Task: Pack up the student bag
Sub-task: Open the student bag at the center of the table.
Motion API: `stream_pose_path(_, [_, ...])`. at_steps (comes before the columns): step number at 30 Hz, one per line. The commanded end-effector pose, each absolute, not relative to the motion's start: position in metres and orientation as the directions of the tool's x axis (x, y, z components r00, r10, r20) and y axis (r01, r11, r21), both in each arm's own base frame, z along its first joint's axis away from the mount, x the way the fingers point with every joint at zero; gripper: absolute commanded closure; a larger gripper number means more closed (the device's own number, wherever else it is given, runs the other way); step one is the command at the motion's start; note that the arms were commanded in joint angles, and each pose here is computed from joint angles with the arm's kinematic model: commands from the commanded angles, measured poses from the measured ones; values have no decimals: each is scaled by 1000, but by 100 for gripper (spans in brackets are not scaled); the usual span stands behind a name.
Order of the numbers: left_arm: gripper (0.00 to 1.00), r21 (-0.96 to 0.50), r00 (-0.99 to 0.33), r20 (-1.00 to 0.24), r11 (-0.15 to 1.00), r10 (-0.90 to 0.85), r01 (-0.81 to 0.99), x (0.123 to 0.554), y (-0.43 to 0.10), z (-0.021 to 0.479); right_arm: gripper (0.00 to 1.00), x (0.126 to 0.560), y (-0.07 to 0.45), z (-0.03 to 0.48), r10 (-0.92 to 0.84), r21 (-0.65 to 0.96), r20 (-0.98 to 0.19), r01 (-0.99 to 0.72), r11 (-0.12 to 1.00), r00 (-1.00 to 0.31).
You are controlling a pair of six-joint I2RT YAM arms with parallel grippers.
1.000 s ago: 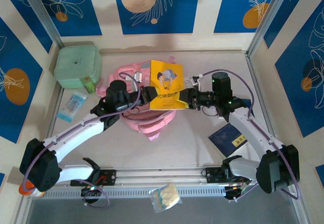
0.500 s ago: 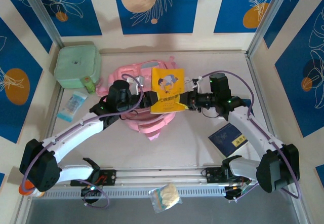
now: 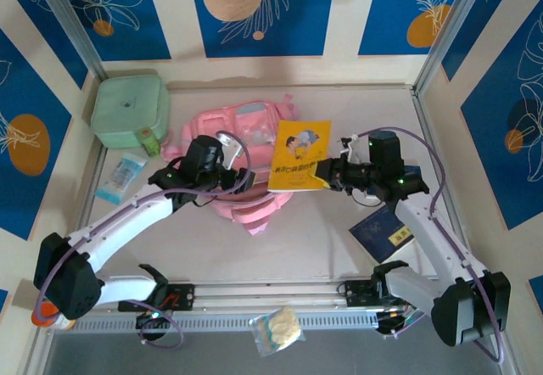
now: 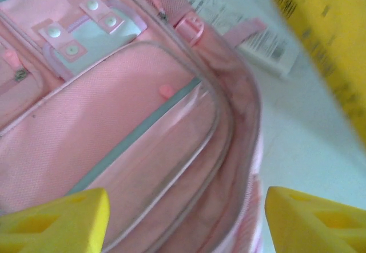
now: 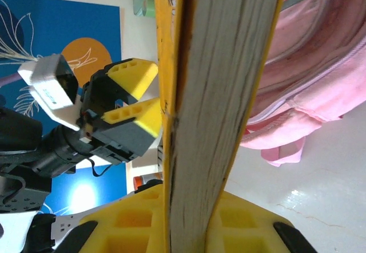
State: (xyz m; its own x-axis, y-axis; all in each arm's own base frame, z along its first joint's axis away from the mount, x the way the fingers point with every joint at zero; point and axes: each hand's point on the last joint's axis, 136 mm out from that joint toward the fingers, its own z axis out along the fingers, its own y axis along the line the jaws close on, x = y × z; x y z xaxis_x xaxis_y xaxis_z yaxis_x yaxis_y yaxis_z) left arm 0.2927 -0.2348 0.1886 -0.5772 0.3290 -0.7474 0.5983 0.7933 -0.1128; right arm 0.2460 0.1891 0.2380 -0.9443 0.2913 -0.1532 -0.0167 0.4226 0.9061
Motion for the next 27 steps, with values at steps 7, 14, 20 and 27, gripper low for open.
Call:
stream_pose_path(7, [25, 93, -448, -682, 676, 579, 731, 311, -244, 159, 100, 240, 163, 244, 338, 900, -194, -30, 436, -921])
stream_pose_path(14, [23, 173, -421, -597, 622, 683, 763, 329, -250, 127, 100, 246, 147, 235, 389, 914, -146, 27, 405, -909])
stream_pose_path(20, [22, 199, -414, -533, 585, 738, 787, 337, -254, 95, 100, 253, 144, 230, 407, 914, -134, 47, 404, -903])
stream_pose_path(27, [26, 219, -409, -504, 570, 761, 792, 347, -259, 70, 100, 257, 143, 225, 410, 912, -120, 63, 404, -904])
